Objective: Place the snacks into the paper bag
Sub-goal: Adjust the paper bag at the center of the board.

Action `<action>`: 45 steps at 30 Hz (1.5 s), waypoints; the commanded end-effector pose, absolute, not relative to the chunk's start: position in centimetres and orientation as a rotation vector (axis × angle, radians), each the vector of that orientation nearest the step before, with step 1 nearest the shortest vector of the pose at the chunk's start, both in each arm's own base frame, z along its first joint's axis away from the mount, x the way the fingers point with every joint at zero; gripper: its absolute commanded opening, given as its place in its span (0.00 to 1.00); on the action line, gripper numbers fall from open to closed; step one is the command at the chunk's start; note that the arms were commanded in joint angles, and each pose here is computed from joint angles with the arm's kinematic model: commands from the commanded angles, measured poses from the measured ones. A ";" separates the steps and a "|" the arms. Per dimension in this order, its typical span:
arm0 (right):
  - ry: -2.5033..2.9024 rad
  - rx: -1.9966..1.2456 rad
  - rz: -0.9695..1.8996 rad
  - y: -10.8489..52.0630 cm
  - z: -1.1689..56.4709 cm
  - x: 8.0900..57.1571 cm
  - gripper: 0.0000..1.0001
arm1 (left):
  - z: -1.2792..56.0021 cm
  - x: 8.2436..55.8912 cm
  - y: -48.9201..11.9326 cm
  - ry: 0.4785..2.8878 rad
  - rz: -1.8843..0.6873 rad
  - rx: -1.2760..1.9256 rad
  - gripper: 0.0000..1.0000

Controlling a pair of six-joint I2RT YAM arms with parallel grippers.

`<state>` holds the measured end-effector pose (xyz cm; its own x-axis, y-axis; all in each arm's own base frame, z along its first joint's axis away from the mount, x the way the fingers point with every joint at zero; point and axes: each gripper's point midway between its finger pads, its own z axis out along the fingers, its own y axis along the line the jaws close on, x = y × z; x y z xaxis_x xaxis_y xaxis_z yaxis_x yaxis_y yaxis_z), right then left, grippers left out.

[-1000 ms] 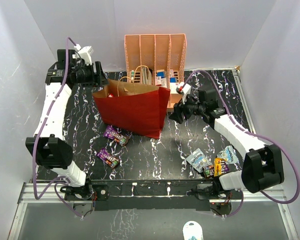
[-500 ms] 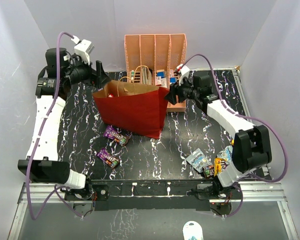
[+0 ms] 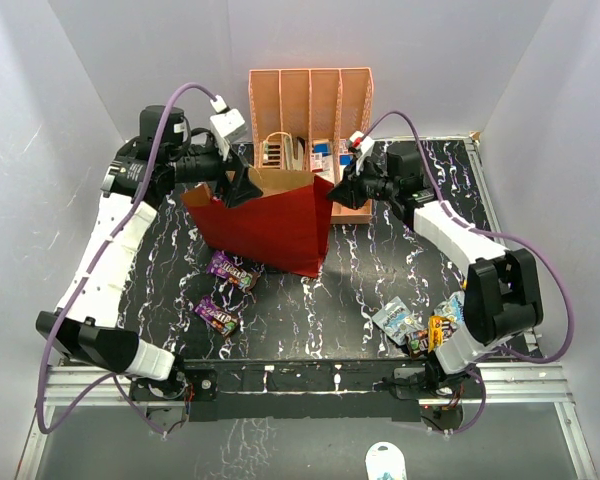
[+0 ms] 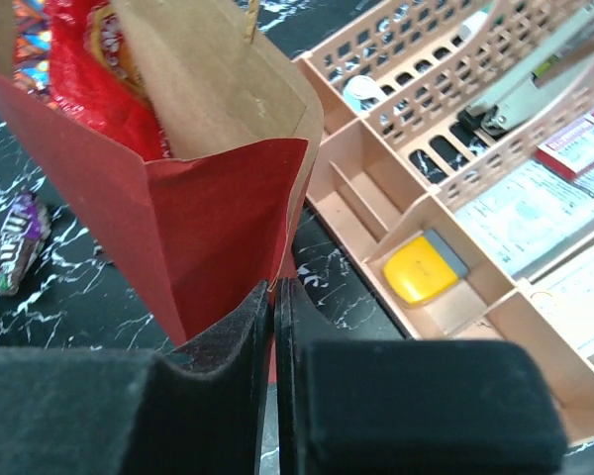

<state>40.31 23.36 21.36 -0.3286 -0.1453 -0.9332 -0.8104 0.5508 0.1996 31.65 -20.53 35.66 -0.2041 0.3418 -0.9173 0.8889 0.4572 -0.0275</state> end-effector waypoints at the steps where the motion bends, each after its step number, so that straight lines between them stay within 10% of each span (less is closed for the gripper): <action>1: 1.557 -0.954 0.874 24.2 26.1 37.7 0.08 | 35.2 29.9 -21.5 1.700 -0.727 1.192 0.75; 30: 1.674 -0.963 0.758 22.5 22.9 38.1 0.08 | 24.5 31.7 -25.3 1.834 -0.328 1.545 0.76; 42: 1.780 -0.851 0.634 21.0 21.4 41.1 0.09 | 24.4 30.4 -26.0 1.863 -0.436 1.618 0.01; 45: 1.816 -0.809 0.600 20.4 20.9 42.1 0.10 | 26.1 30.8 -26.9 1.787 -0.451 1.613 0.00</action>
<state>39.54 21.95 20.71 -0.2392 -0.2535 -0.9373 -0.8303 0.5539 0.0621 31.32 -25.93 22.82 -0.0746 0.7760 -0.6263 0.9639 0.2171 0.1541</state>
